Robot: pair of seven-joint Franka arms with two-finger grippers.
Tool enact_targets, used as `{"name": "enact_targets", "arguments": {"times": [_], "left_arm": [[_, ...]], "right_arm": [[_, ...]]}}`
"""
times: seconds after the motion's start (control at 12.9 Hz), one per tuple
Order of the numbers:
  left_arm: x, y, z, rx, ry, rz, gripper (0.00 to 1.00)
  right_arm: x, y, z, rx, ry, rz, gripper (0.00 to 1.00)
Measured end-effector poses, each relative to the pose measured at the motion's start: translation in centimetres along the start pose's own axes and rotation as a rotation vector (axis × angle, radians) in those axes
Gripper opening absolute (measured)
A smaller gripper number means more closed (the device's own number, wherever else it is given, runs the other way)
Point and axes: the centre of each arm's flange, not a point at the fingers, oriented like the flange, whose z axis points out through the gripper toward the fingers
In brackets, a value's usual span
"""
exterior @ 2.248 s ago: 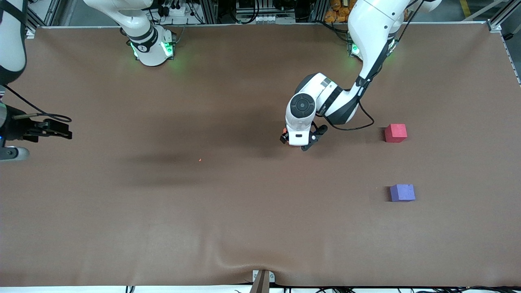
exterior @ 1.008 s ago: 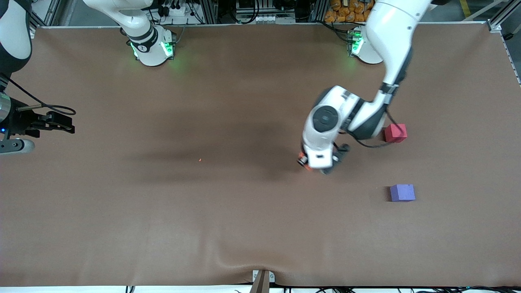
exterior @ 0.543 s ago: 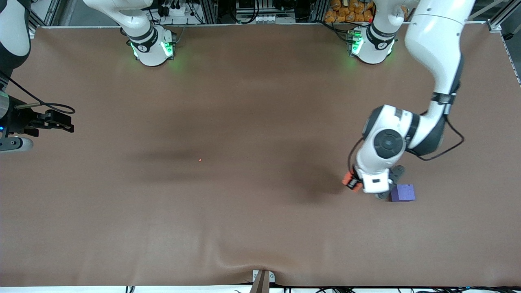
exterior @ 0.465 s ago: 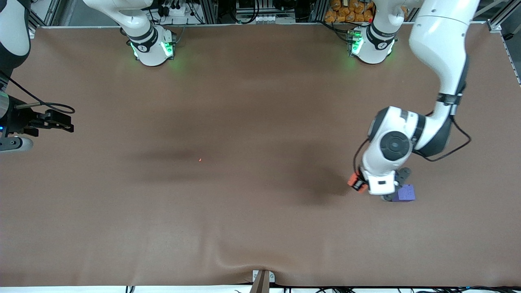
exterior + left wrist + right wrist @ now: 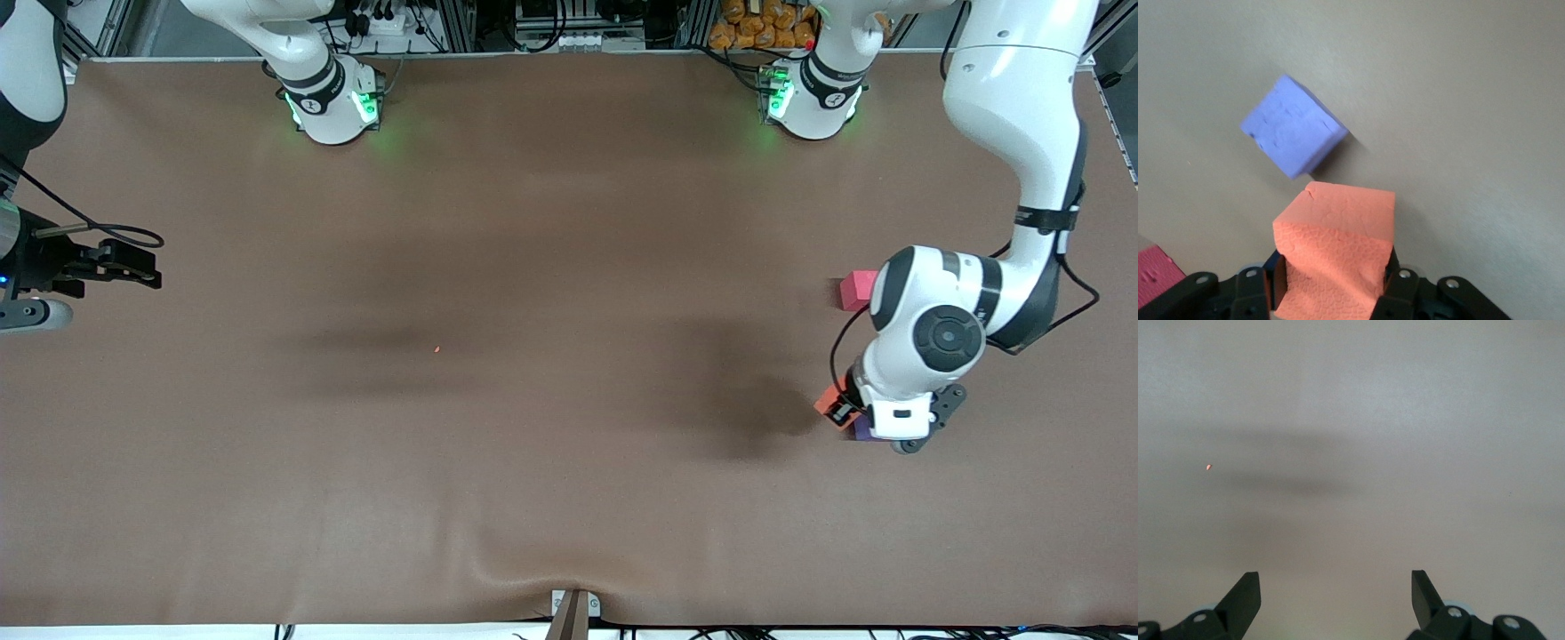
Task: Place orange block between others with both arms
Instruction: 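Carry the orange cube with the left gripper toward the purple cube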
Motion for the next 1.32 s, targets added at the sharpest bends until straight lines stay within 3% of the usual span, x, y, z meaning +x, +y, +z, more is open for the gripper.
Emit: {"name": "enact_targets", "arguments": {"times": [0.31, 0.7, 1.09, 1.32], "left_arm": [[0.5, -1.1, 0.7, 0.039, -0.027, 0.064, 0.55], [3.8, -4.4, 1.2, 0.060, -0.048, 0.139, 0.55], [3.5, -5.3, 1.8, 0.165, -0.063, 0.356, 0.55], [2.9, -5.7, 1.2, 0.187, -0.089, 0.468, 0.55]], "right_arm": [[0.0, 0.0, 0.0, 0.000, 0.000, 0.000, 1.00], [0.0, 0.0, 0.1, 0.000, -0.002, 0.000, 1.00], [0.0, 0.0, 0.1, 0.000, -0.002, 0.000, 1.00], [0.0, 0.0, 0.1, 0.000, -0.001, 0.010, 1.00]]}}
